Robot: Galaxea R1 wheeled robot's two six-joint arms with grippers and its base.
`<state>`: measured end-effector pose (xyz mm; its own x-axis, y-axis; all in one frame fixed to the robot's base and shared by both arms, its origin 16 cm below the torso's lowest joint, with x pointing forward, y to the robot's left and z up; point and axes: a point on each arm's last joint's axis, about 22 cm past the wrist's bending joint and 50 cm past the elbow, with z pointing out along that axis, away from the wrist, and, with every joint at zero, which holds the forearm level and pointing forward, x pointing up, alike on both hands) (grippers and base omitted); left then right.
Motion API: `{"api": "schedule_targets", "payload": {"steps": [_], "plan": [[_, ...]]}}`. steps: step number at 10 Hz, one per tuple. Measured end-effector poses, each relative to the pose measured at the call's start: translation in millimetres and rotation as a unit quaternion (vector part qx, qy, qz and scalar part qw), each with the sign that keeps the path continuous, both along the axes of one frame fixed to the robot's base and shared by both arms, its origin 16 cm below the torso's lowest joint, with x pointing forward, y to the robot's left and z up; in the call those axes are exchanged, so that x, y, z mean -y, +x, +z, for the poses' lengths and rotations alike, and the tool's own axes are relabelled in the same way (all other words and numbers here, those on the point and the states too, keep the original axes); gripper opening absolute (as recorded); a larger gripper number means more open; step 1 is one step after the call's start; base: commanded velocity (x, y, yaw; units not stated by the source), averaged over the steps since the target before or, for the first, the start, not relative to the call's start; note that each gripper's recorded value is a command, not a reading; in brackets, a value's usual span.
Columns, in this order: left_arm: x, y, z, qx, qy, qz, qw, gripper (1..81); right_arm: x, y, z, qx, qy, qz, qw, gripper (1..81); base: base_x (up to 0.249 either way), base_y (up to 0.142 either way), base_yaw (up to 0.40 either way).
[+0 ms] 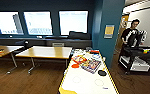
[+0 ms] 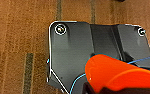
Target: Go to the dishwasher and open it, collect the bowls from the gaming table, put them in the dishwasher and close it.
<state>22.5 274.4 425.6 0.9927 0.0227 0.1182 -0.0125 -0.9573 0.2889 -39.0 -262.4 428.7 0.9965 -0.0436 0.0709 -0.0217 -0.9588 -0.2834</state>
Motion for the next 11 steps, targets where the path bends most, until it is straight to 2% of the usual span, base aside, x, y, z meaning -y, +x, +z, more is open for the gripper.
{"api": "schedule_targets", "payload": {"steps": [11], "plan": [[7.1,0.8,-0.3,0.001,-0.003,-0.002,1.0000,1.0,0.3,-0.2,-0.3,0.000,-0.001,0.000,1.0000,1.0,-0.133,0.000,0.000]]}}
